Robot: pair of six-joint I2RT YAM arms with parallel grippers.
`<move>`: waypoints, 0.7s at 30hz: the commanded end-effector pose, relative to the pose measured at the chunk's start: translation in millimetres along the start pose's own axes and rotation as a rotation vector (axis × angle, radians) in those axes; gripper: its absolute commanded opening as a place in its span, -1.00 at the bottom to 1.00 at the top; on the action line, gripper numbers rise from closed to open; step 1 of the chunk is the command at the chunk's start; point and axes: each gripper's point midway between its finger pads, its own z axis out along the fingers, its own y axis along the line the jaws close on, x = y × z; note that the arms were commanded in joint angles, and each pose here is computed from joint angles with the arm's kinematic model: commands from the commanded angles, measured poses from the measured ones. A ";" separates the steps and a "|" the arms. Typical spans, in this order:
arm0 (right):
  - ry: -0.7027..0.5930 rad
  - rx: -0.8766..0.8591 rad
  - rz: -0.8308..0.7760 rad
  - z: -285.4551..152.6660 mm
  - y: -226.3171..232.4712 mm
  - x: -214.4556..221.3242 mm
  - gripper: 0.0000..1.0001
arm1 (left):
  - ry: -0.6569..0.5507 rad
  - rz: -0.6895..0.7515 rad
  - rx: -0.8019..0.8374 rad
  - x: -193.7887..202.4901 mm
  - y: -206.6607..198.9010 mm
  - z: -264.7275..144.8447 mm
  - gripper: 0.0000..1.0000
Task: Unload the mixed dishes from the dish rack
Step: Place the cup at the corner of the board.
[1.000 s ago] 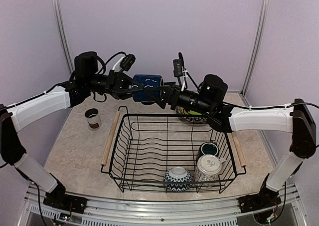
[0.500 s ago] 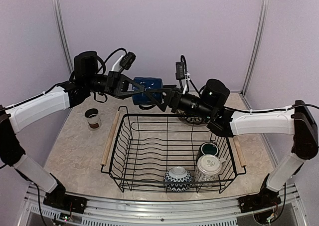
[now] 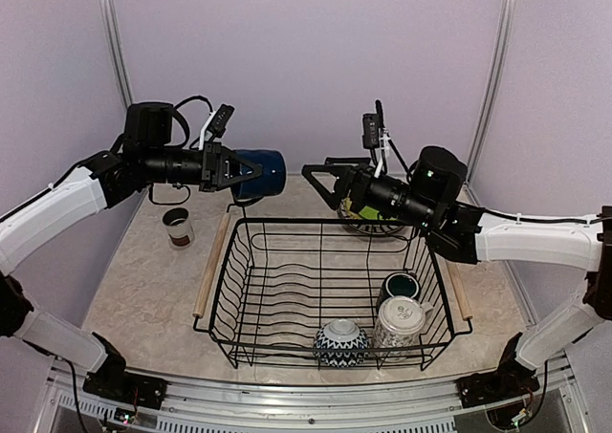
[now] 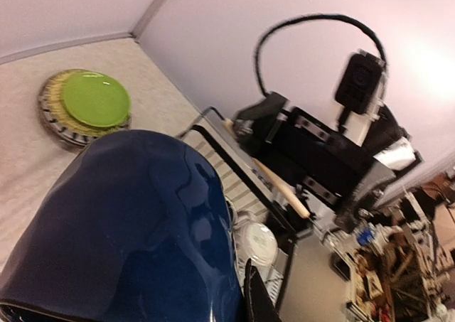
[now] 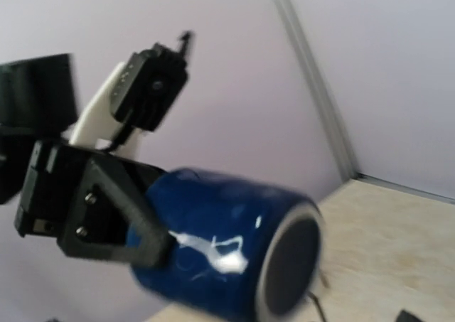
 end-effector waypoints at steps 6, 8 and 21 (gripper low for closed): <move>0.064 0.191 -0.064 -23.5 -26.9 4.9 1.00 | -0.505 -0.040 -1.055 -51.6 116.3 -137.2 -1.00; 0.066 0.201 -0.067 -23.9 -28.4 4.6 1.00 | -0.560 -0.121 -1.187 -44.0 132.6 -159.1 -1.00; 0.086 0.253 -0.078 -30.5 -36.1 7.4 1.00 | -0.671 -0.678 -1.500 15.3 222.7 -247.6 -1.00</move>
